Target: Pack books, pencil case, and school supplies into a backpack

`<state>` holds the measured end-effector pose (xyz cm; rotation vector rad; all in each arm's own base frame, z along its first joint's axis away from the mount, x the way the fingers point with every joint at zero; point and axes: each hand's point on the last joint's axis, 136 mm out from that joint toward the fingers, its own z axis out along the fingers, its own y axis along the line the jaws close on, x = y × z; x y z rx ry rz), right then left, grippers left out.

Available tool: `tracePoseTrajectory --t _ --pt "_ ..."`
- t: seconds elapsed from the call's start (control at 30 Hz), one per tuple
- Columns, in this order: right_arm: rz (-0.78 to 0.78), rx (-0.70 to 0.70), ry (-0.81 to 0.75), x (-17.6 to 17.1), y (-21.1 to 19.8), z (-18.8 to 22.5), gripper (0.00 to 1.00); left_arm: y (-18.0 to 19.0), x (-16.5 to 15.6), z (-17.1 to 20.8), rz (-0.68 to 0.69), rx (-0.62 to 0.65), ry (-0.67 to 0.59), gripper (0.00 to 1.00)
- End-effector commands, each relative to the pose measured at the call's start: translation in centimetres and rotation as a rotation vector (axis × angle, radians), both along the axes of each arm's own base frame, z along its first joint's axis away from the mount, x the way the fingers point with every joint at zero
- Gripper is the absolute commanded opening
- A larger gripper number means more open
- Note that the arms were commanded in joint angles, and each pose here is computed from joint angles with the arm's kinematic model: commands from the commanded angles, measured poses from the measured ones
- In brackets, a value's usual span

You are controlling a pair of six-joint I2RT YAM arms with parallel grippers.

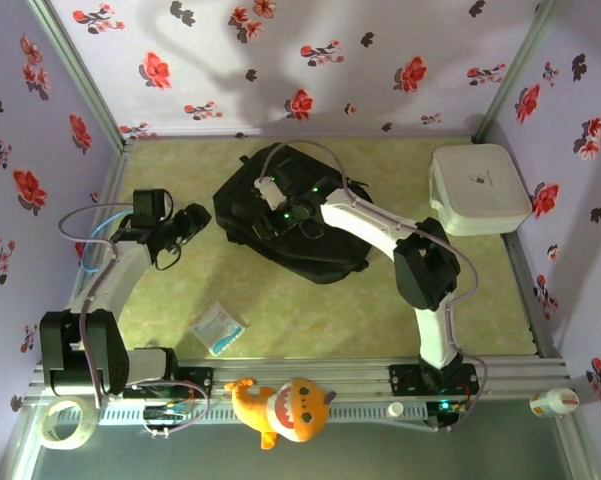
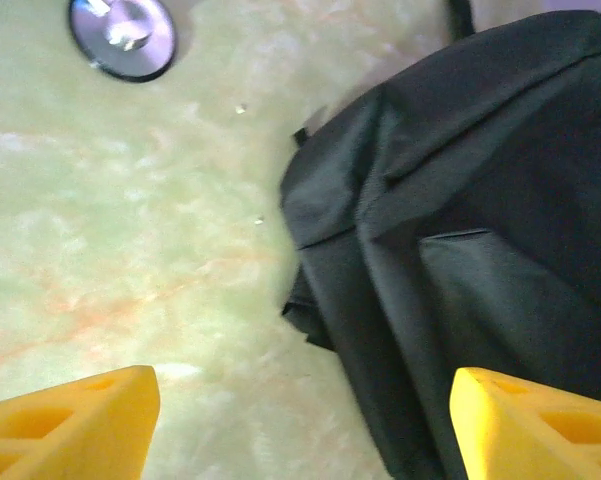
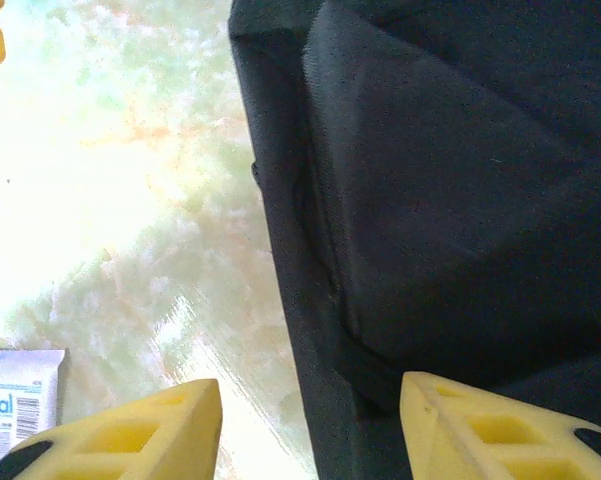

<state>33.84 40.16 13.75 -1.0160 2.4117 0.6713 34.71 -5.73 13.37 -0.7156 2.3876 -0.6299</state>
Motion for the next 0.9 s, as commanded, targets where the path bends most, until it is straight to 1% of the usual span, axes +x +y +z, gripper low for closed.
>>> tracePoseTrajectory --t 0.0,0.23,0.27,0.37,0.53,0.6,0.67,0.77,0.87 --pt "0.017 -0.054 -0.029 0.5 0.0 -0.5 0.49 0.8 -0.4 0.0 0.041 0.003 -0.002 0.78" --pt "-0.009 -0.123 -0.061 2.5 0.2 -2.1 0.48 0.8 -0.1 -0.2 0.040 0.002 0.008 0.79" --pt "-0.008 -0.125 -0.062 2.6 0.3 -2.2 0.47 0.8 0.0 -0.1 0.040 0.002 0.006 0.79" --pt "-0.007 -0.122 -0.062 2.8 0.4 -2.1 0.38 0.7 0.0 -0.1 0.041 -0.001 0.005 0.79" --pt "-0.017 -0.040 -0.018 3.0 0.0 -0.8 0.28 0.7 0.1 -0.1 0.041 -0.002 0.005 0.79" --pt "-0.025 0.015 0.008 3.2 -0.3 -0.2 0.24 0.7 0.1 0.0 0.041 -0.005 0.003 0.79" --pt "-0.035 0.068 0.030 3.3 -0.5 0.5 0.18 0.7 0.1 -0.1 0.041 -0.007 0.004 0.80" --pt "-0.055 0.117 0.065 3.6 -0.9 0.9 0.16 0.6 0.2 -0.1 0.040 -0.008 0.007 0.80" --pt "-0.074 0.135 0.075 4.0 -1.2 1.0 0.16 0.5 0.3 -0.2 0.039 -0.013 0.010 0.80"
